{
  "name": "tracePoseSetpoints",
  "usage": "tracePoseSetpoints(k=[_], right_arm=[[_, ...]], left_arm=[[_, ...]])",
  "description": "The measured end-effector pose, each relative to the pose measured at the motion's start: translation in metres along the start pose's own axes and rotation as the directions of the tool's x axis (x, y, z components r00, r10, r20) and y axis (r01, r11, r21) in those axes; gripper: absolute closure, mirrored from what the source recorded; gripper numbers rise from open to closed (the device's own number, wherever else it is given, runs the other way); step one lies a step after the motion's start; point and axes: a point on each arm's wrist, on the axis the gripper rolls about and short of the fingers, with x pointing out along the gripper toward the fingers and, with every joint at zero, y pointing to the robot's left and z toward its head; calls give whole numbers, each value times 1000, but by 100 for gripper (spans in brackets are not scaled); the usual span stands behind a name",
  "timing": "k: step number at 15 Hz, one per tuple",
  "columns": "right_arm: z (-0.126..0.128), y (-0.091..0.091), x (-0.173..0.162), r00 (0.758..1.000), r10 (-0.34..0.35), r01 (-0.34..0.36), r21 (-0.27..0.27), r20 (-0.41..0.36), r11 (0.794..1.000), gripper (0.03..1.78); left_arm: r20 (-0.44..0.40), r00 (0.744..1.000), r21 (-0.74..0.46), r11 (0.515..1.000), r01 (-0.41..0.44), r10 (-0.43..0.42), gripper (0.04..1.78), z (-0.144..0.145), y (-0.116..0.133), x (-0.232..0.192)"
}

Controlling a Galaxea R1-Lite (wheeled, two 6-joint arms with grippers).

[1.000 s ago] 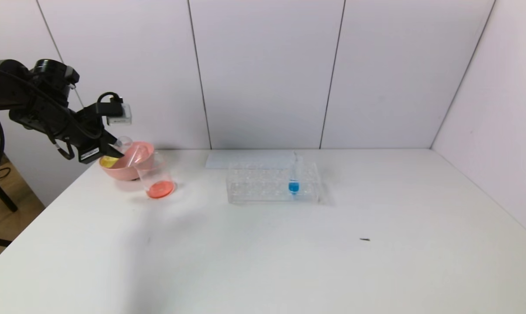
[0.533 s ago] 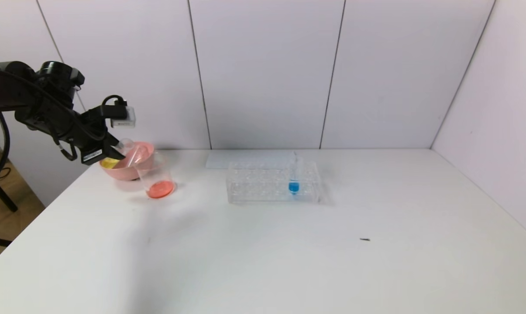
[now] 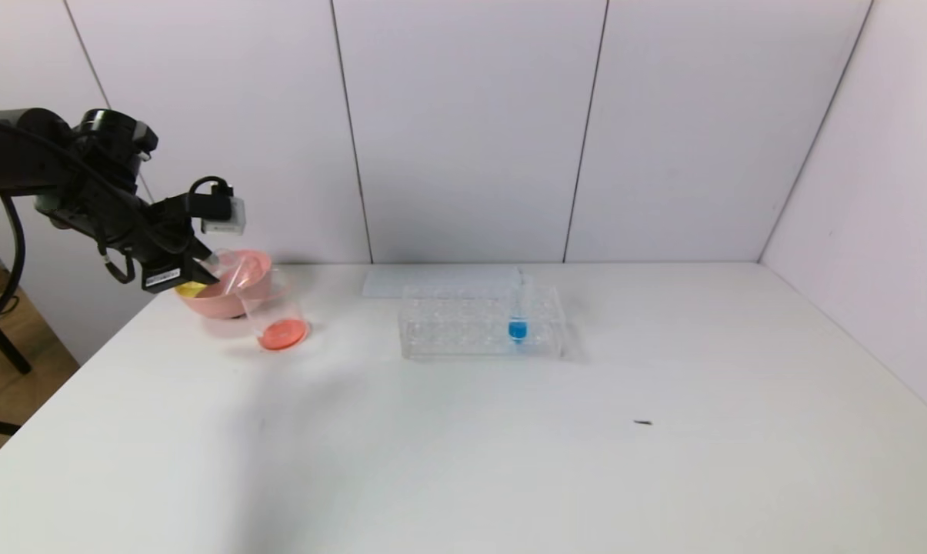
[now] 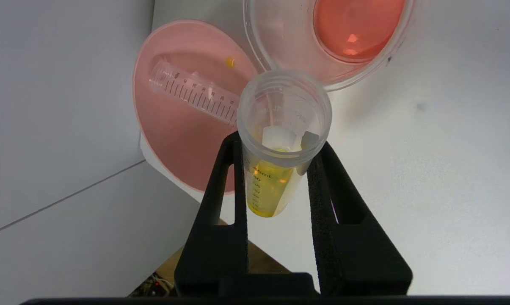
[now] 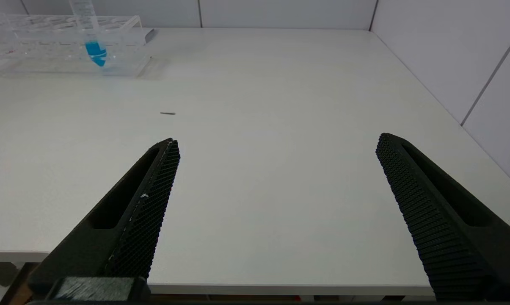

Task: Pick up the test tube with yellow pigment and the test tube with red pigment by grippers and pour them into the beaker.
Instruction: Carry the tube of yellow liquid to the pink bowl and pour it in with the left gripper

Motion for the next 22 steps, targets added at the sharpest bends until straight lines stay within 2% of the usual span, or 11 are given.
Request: tracePoseSetpoints(k=[8, 22], right_arm=[[0, 0, 0, 1000, 0, 0, 0, 0, 1000, 11], [0, 0, 0, 1000, 0, 0, 0, 0, 1000, 11]], left_arm=[[-42, 999, 103, 995, -4, 8, 138, 3, -1, 1], [-138, 990, 187, 982, -4, 30, 138, 17, -4, 10]])
